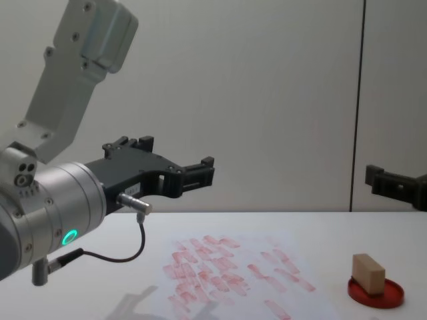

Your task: Use the one hand to pick up the stamp and affix it onto the A4 paper.

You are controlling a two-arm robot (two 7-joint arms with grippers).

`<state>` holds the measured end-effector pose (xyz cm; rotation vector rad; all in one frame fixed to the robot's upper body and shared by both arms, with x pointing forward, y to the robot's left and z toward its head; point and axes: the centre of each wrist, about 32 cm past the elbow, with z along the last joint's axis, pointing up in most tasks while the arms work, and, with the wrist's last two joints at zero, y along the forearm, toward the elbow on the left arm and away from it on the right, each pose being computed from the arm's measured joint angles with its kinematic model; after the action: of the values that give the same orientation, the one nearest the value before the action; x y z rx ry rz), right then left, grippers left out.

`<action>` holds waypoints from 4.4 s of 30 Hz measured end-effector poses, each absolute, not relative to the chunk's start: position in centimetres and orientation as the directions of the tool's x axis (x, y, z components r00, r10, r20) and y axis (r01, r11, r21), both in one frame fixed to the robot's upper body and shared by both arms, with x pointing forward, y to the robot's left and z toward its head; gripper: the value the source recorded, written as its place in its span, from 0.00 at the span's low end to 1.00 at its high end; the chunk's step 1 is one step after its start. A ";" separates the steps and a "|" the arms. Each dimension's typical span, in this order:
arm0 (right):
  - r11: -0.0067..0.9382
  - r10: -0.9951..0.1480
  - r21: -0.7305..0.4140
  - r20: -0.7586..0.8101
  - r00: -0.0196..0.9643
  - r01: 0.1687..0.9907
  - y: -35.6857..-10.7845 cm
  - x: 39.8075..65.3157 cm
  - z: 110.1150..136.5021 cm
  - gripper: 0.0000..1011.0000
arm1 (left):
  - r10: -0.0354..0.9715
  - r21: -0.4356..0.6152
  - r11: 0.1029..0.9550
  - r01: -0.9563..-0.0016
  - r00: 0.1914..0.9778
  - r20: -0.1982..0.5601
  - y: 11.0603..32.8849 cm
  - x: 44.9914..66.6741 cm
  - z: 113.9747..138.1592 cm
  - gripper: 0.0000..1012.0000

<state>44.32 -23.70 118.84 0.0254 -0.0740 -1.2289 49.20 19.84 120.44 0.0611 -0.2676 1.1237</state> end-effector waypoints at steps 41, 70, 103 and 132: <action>0.329 -0.944 0.061 0.044 0.327 0.942 -23.7 44.3 119.1 0.99 | 0.882 -0.086 0.434 -0.897 0.404 0.242 19.8 49.2 120.4 0.98; 0.152 -0.987 -0.142 0.036 0.159 0.978 -22.6 46.2 121.7 0.99 | 0.882 -0.086 0.434 -0.897 0.404 0.242 19.8 49.2 120.4 0.98; 0.154 -0.982 -0.301 0.060 0.180 0.941 -20.6 47.6 119.1 0.99 | 0.882 -0.086 0.434 -0.897 0.404 0.242 19.8 49.2 120.4 0.98; 0.170 -0.973 -0.346 0.089 0.213 0.922 -18.9 49.5 118.1 0.89 | 0.882 -0.086 0.434 -0.897 0.404 0.242 19.8 49.2 120.4 0.98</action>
<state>49.48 -18.91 118.05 -0.3589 0.1667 -1.3550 49.20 19.84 120.44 0.0612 -0.2675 1.1237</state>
